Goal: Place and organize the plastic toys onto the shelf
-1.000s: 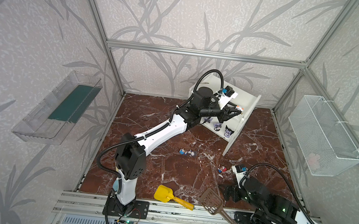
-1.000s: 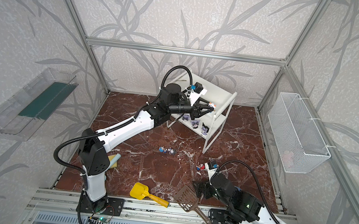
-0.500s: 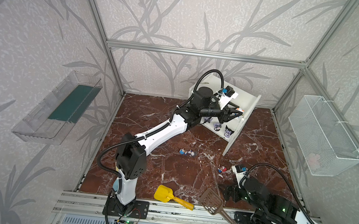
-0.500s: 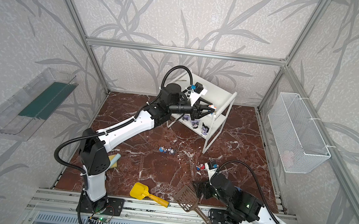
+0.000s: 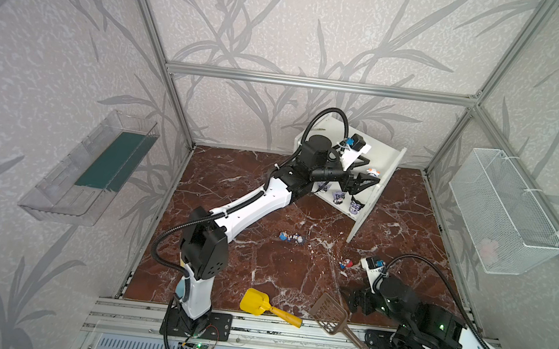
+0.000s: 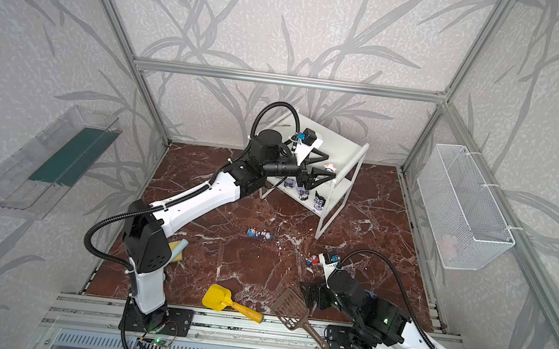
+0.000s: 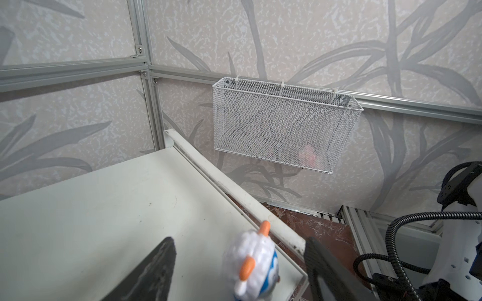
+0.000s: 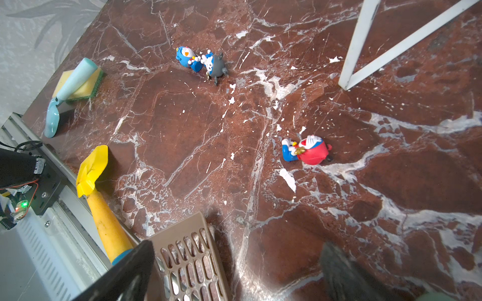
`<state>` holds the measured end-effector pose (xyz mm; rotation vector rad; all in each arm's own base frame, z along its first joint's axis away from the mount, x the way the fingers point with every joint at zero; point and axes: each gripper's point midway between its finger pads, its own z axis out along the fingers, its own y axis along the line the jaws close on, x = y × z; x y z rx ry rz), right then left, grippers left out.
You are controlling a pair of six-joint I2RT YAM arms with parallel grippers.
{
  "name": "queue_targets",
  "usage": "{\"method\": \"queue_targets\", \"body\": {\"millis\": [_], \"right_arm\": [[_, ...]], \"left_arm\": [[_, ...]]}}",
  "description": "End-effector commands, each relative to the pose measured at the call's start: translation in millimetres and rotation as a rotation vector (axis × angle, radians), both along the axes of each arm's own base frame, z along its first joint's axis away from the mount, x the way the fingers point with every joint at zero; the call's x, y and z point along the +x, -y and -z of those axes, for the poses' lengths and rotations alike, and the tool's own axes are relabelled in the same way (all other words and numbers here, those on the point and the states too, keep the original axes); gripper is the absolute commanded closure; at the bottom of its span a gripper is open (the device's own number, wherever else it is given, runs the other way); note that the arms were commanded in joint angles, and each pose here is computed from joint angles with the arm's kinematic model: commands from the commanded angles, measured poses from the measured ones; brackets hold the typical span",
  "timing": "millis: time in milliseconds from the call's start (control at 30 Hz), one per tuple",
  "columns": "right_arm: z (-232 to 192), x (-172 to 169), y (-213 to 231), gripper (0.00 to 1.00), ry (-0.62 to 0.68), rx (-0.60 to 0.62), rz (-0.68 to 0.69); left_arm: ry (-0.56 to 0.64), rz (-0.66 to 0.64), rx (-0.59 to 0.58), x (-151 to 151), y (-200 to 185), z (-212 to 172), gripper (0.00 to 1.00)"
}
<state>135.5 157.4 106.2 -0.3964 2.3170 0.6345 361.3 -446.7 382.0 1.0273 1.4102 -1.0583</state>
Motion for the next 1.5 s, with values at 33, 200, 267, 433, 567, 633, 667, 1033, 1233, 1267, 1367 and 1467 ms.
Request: {"method": "queue_targets", "body": {"millis": [33,200,267,433,567,633,667,1033,1233,1267,1367,1467], "right_arm": [[5,2,7,0.01,-0.027,-0.03,0.048],[16,4,18,0.01,-0.103,-0.077,0.152],[20,6,20,0.01,-0.126,-0.094,0.186],[31,18,18,0.0,-0.177,-0.129,0.264],[32,34,11,0.04,-0.209,-0.072,0.308],[34,42,9,0.09,-0.234,-0.029,0.333],[35,46,10,0.11,-0.245,-0.011,0.346],[37,86,6,0.29,-0.308,0.133,0.393],[53,104,1,0.3,-0.328,0.089,0.376],[56,106,0,0.32,-0.335,0.077,0.371],[62,107,-7,0.41,-0.375,0.04,0.332],[71,108,-11,0.46,-0.385,0.049,0.318]], "left_arm": [[0.061,-0.066,-0.004,-3,-17,-26,0.04],[0.107,-0.147,0.003,-10,-45,-45,0.01],[0.118,-0.185,0.011,-15,-58,-49,0.01],[0.105,-0.272,0.052,-34,-94,-39,0.01],[0.064,-0.325,0.097,-55,-122,-13,0.01],[0.04,-0.355,0.104,-67,-139,4,0.01],[0.03,-0.369,0.102,-71,-145,10,0.01],[-0.126,-0.501,0.126,-117,-210,76,0.0],[-0.168,-0.52,0.125,-125,-221,84,0.01],[-0.173,-0.519,0.127,-126,-221,85,0.01],[-0.184,-0.512,0.129,-128,-220,87,0.01],[-0.189,-0.512,0.128,-129,-220,88,0.01]]}}
